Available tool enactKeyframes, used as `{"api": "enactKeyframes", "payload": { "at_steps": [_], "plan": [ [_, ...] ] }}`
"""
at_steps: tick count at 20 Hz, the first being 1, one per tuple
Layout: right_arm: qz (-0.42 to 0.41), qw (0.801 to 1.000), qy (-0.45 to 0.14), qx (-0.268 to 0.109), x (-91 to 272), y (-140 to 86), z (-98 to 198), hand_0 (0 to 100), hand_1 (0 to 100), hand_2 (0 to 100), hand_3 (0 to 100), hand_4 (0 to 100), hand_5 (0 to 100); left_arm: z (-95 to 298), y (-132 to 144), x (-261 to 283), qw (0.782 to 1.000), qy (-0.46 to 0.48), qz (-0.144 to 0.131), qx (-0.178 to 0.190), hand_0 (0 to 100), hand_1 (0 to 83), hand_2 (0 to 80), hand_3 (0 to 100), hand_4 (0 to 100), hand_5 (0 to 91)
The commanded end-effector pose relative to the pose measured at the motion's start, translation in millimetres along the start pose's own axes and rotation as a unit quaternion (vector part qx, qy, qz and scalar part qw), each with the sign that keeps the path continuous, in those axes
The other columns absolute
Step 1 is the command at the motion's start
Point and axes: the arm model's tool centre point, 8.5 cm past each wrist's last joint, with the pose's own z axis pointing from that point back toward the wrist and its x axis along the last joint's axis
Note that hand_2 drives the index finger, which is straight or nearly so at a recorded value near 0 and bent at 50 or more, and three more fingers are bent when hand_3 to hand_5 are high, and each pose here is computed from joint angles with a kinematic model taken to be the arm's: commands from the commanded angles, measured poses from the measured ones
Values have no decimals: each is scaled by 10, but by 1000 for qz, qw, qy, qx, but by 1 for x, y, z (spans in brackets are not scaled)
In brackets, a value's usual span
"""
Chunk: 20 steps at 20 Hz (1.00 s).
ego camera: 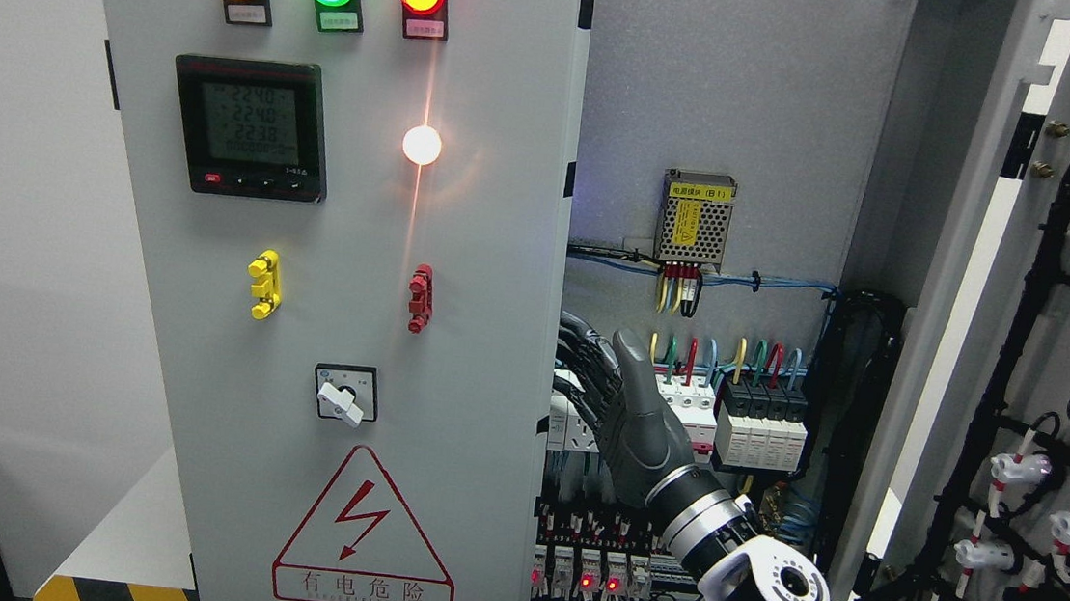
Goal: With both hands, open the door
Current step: 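Move the right hand toward the inner edge of the closed door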
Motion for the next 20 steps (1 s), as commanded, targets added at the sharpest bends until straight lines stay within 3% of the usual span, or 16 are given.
{"api": "enactKeyframes", "payload": {
  "at_steps": [1, 9, 12, 20],
  "plan": [
    [-6, 1000, 6, -3, -2, -11, -3, 0, 0, 0, 0, 0, 0, 0, 0, 0, 1000, 0, 0, 0, 0, 0, 0, 0, 0, 0],
    [-12, 1000, 8, 15, -1, -18, -7, 0, 0, 0, 0, 0, 0, 0, 0, 0, 1000, 0, 0, 0, 0, 0, 0, 0, 0, 0],
    [-15, 999, 8, 38, 0, -19, -7, 0, 0, 0, 0, 0, 0, 0, 0, 0, 1000, 0, 0, 0, 0, 0, 0, 0, 0, 0],
    [-16, 999, 3, 38, 5, -23, -8, 0, 0, 0, 0, 0, 0, 0, 1, 0, 1000, 0, 0, 0, 0, 0, 0, 0, 0, 0]
  ]
}}
